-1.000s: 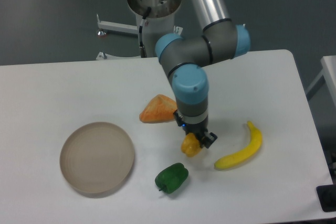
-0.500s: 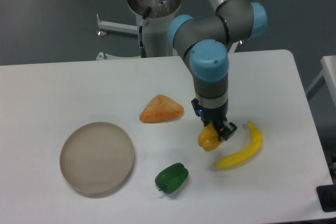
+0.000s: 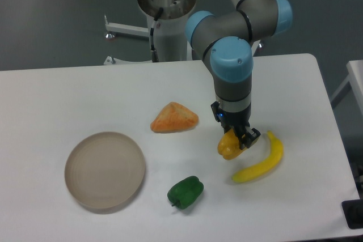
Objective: Pick up the yellow pepper from the table
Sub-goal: 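Lift the yellow pepper up and carry it toward the banana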
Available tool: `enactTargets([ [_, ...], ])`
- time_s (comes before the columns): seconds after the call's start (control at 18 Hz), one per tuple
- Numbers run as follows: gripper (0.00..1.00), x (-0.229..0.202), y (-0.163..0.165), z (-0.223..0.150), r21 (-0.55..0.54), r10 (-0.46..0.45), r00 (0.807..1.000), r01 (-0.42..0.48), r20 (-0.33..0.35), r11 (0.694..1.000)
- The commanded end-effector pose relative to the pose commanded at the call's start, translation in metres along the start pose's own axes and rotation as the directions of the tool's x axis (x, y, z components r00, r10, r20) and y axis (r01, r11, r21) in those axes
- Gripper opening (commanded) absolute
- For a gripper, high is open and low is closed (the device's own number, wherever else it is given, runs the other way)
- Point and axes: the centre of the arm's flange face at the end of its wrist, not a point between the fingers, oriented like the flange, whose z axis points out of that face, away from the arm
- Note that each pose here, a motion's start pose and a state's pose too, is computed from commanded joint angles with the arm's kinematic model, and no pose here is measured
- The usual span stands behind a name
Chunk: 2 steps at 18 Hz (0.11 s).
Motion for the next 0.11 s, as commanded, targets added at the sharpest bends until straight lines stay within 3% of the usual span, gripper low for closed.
enactTargets([
  [0.11,0.59,0.0005,-0.0011,-0.0001,0.002,0.000,1.000,0.000,0.000,1.000],
])
